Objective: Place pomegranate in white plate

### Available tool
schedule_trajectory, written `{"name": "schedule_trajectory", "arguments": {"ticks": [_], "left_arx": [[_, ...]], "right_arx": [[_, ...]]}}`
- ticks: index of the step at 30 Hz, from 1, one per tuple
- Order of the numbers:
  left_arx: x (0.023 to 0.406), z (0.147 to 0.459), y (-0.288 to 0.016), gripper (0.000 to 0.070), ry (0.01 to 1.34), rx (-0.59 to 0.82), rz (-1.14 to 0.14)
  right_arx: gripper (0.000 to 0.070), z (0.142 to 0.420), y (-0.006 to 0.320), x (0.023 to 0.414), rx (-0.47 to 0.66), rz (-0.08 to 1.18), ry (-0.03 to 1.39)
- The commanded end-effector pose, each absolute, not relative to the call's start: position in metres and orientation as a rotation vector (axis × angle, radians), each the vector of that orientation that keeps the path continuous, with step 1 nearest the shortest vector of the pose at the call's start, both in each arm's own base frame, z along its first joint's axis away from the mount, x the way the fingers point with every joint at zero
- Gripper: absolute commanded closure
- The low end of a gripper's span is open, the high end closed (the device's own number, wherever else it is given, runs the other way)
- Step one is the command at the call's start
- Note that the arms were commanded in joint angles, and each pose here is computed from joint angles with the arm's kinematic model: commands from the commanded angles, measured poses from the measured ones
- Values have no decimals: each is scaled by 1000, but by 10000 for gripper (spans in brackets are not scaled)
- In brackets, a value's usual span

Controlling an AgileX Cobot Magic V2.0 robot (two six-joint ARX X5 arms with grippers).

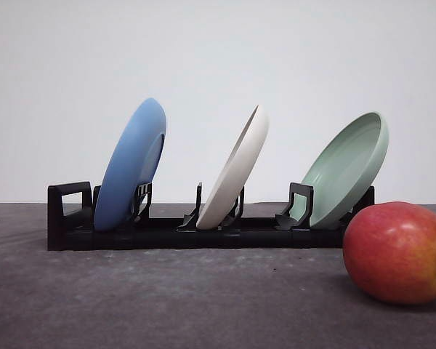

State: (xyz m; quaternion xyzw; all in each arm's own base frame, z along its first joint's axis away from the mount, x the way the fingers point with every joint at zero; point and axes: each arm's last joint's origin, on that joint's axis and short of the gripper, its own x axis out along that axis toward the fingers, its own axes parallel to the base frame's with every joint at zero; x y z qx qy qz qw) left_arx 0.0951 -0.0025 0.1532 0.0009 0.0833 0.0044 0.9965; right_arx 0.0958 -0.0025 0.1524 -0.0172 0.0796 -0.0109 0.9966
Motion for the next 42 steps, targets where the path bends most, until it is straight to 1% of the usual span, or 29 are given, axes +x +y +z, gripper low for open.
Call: {"name": "schedule_trajectory", "arguments": {"ticks": [1, 3, 4, 5, 7, 12, 14, 16, 18, 22, 26, 28, 31, 33, 35, 38, 42], "left_arx": [[96, 151, -3, 700, 164, -157, 24], [96, 153, -3, 700, 138, -175, 21], [96, 154, -3, 700, 131, -183, 20], [96, 156, -3, 699, 125, -196, 20], [96, 161, -3, 697, 122, -221, 12], [96, 189, -6, 696, 116, -253, -42], [98, 204, -8, 697, 121, -253, -72], [101, 220, -10, 697, 144, -254, -123], [105, 238, -14, 697, 186, -256, -197], [114, 273, -22, 697, 271, -253, -365], [125, 309, -32, 697, 333, -218, -579], [130, 323, -37, 697, 360, -211, -674], [136, 341, -43, 699, 377, -192, -831], [138, 347, -46, 699, 368, -184, -918], [139, 351, -47, 700, 340, -171, -983], [139, 355, -47, 700, 306, -162, -1001], [139, 355, -47, 700, 296, -158, -1001]], "right_arx": [[700, 152, -3, 96, -24, -27, 148], [700, 152, -3, 96, -2, -21, 148], [700, 152, -2, 96, 35, -9, 148], [700, 152, -2, 96, 97, 0, 147], [700, 156, -1, 96, 193, 6, 111], [700, 182, 1, 92, 376, 77, 63], [700, 197, 1, 90, 408, 97, 54], [700, 213, 2, 87, 410, 122, 72], [700, 234, 3, 84, 400, 144, 126], [700, 274, 6, 80, 337, 229, 224], [700, 315, 10, 80, 283, 371, 276], [700, 329, 11, 82, 244, 437, 289], [700, 351, 15, 84, 177, 590, 289], [700, 360, 17, 84, 149, 673, 269], [700, 366, 18, 84, 129, 721, 239], [700, 369, 18, 84, 117, 729, 205], [700, 369, 18, 84, 119, 725, 207]]}}
